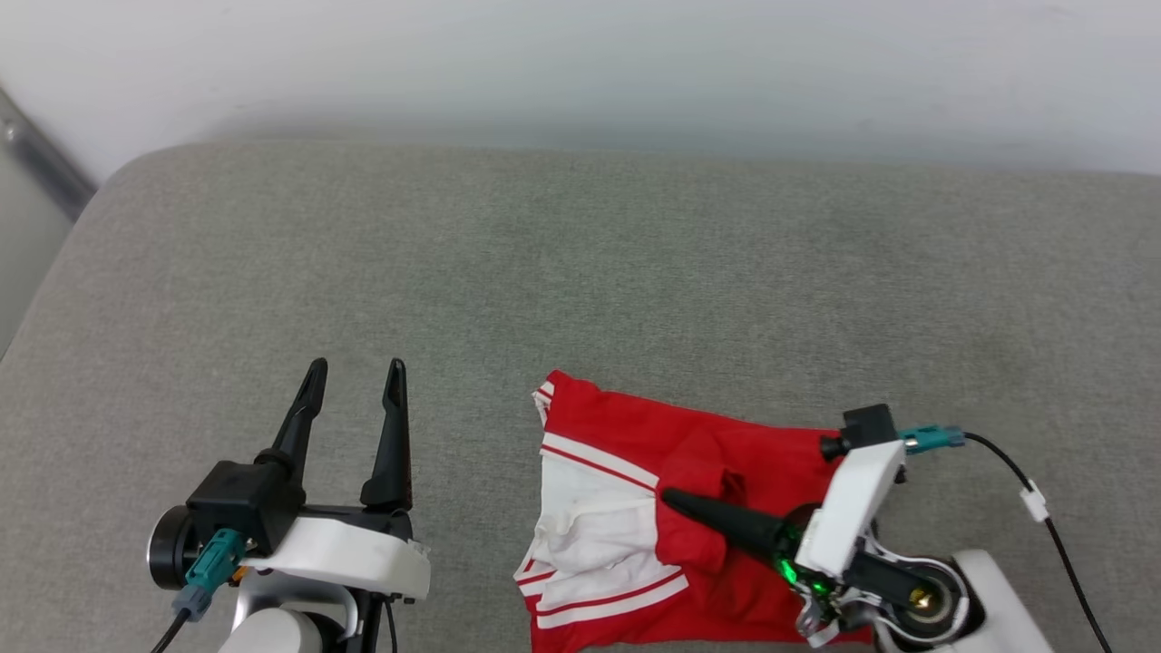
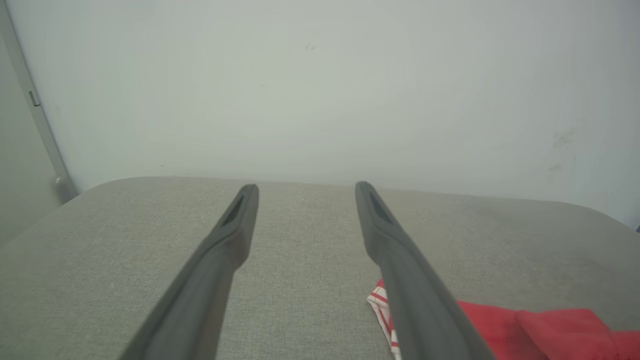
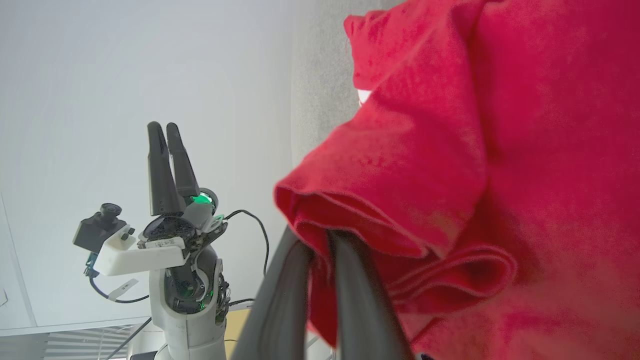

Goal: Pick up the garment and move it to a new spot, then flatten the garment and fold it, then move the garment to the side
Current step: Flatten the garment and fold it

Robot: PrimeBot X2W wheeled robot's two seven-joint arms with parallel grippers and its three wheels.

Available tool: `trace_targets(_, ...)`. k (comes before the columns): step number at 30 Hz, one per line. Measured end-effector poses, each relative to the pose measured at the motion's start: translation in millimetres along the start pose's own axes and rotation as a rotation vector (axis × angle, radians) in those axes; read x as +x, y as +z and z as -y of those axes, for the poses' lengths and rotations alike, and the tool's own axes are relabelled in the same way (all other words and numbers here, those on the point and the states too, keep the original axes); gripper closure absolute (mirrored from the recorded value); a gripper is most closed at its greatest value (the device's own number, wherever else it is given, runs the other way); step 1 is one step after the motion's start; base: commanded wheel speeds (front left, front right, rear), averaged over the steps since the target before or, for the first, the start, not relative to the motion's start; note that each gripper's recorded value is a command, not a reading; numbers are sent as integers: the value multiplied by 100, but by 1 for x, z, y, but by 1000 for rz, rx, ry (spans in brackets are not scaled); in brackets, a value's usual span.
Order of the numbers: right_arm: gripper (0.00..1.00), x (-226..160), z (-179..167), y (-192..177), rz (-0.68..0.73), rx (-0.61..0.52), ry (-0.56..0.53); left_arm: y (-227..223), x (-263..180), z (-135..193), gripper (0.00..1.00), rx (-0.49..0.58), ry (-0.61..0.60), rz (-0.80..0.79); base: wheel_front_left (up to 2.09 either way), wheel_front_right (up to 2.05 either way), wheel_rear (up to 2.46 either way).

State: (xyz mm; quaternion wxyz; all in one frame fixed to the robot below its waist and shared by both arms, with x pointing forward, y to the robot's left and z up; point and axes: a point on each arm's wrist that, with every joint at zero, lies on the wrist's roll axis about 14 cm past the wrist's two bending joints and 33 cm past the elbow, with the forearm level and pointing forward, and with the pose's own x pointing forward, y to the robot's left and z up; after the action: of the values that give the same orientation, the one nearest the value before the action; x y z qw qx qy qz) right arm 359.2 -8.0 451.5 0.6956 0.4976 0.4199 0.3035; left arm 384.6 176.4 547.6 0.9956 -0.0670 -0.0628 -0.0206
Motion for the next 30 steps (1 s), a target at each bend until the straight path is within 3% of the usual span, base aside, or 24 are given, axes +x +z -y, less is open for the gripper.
trace_targets(3, 98, 19, 1, -7, -23, -26, -20, -3, -1, -3, 0, -4, 11, -9, 0, 0, 0)
trace_targets(4, 58, 24, 1, -8, -21, -37, -26, -5, -1, -4, 0, -5, 16, -13, 0, 0, 0)
trace_targets(5, 0, 29, 0, -9, -24, -44, -26, -7, -2, -6, 0, -5, 22, -17, 0, 0, 0)
trace_targets(9, 0, 41, -3, -17, -54, -88, -33, -11, -2, -9, 0, -10, 28, -30, 0, 0, 0)
trace_targets(14, 0, 49, -11, -22, -90, -223, -52, -13, 0, -8, 0, -12, 26, -30, 0, 0, 0)
trace_targets(16, 0, 49, -23, -20, -96, -413, -63, -13, 3, -4, 0, -15, 12, -27, 0, 0, 0)
trace_targets(18, 0, 48, -23, -20, -108, -467, -74, -14, 4, -4, 0, -16, 11, -28, 0, 0, 0)
trace_targets(20, 0, 42, -20, -16, -111, -648, -124, -13, 5, -1, 0, -20, 5, -24, 0, 0, 0)
trace_targets(22, 0, 37, -23, 1, -57, -776, -154, -13, 6, 0, 0, -21, 2, -22, 0, 0, 0)
trace_targets(23, 0, 37, -23, 1, -57, -776, -154, -13, 6, 0, 0, -21, 2, -22, 0, 0, 0)
trace_targets(25, 0, 20, -20, 37, 60, -946, -236, -14, 6, 1, 0, -21, 1, -22, 0, 0, 0)
trace_targets(30, 0, -23, -21, 93, 314, -1090, -353, -14, 8, 2, 0, -21, -1, -20, 0, 0, 0)
